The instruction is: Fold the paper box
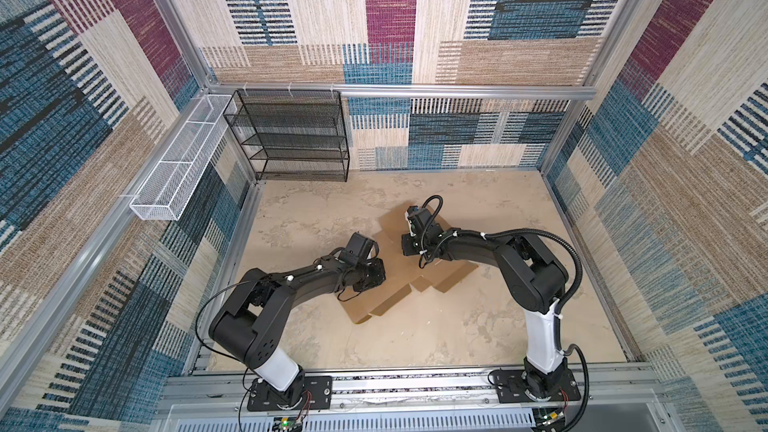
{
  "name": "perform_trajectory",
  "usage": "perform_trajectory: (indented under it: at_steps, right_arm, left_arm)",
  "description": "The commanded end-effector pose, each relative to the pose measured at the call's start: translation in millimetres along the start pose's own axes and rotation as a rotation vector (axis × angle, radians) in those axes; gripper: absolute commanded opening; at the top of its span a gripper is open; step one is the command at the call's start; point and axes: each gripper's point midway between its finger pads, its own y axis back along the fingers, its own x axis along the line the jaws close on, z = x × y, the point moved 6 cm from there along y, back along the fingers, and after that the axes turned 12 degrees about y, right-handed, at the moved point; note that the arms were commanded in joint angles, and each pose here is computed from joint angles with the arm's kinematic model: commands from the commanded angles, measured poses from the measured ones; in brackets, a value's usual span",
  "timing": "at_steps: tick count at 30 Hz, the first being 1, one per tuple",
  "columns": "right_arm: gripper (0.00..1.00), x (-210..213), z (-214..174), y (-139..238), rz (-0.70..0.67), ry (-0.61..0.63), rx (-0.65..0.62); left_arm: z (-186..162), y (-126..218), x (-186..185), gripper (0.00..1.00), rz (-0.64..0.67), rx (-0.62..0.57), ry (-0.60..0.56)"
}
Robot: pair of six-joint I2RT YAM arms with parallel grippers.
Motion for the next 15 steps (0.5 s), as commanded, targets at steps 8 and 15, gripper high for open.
perform_trajectory:
  at_steps: [8,15]
  right_arm:
    - [0.24,-7.4,-28.5,74.1,-0.031,-0.040,0.011]
    - [0.19,-17.4,-44.9,79.5,-0.081,-0.069,0.026]
  left_arm:
    - [17.1,42.2,6.8,0.00,0.136,-0.035,-0.135]
    - [3.9,35.8,42.5,0.00,0.225,0.002,-0.158]
